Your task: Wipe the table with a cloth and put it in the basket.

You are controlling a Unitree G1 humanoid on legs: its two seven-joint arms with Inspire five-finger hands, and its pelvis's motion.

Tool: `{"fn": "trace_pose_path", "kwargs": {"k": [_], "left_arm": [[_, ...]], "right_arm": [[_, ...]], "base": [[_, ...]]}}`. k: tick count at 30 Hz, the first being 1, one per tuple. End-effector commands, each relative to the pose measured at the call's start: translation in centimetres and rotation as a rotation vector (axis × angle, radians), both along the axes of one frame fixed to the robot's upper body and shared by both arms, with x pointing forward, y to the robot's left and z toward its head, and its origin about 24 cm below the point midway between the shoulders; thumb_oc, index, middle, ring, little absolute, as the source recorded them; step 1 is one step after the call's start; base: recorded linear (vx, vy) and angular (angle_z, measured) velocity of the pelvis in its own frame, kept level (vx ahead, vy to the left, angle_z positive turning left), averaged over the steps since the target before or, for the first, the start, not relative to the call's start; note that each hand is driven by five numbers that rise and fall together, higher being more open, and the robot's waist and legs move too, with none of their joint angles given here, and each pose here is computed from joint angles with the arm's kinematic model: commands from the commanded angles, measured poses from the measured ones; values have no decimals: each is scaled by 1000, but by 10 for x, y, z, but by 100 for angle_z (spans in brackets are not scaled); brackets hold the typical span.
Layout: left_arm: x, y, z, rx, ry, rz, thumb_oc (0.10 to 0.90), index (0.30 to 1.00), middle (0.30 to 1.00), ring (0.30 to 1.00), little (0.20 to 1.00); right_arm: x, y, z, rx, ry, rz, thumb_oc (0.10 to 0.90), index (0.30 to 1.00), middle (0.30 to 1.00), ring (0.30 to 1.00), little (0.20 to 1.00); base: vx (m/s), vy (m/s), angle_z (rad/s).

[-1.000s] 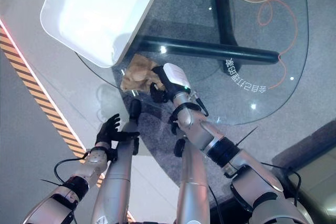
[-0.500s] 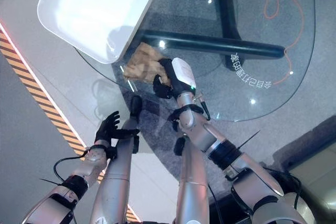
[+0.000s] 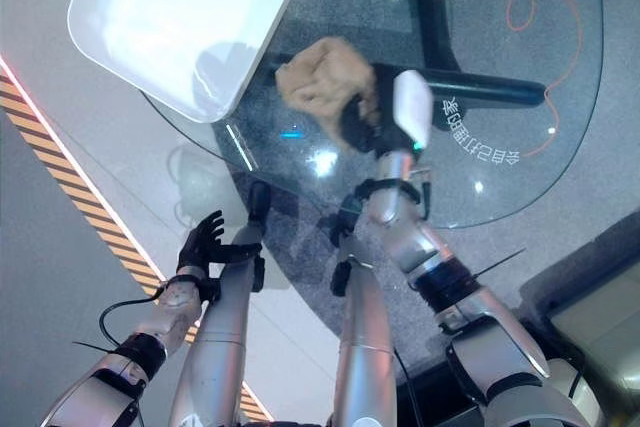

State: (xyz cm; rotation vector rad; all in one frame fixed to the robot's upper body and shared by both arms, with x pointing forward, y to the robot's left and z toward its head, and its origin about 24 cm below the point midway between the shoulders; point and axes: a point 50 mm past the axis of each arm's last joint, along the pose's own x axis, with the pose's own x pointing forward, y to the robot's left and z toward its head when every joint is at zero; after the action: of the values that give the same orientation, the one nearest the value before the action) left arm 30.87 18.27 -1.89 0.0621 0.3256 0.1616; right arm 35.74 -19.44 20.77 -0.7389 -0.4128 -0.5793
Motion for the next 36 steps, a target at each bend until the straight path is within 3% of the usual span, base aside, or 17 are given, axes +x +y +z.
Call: {"fn": "trace_pose_path", "kwargs": {"k": [1, 20, 26, 36], "left_arm": [[-71, 14, -64, 6, 256, 69, 800, 900, 900, 900, 900], [-70, 17, -65, 9, 258, 79, 800, 900, 900, 900, 900], [-67, 14, -64, 10, 258, 71, 800, 900, 900, 900, 900], [-60, -1, -65, 18, 256, 23, 800, 900, 900, 900, 900]], "right_arm": [[-23, -37, 50, -46, -269, -147, 100, 300, 300, 300, 200], [-30, -31, 46, -46, -287, -81, 100, 300, 300, 300, 200], [-27, 1, 41, -92, -229, 91, 100, 300, 300, 300, 200], [-20, 88, 10, -195, -3, 455, 100, 300, 300, 300, 200]], "base": [[3, 4, -6], [3, -1, -3], [0, 0, 0], [1, -1, 1]]}}
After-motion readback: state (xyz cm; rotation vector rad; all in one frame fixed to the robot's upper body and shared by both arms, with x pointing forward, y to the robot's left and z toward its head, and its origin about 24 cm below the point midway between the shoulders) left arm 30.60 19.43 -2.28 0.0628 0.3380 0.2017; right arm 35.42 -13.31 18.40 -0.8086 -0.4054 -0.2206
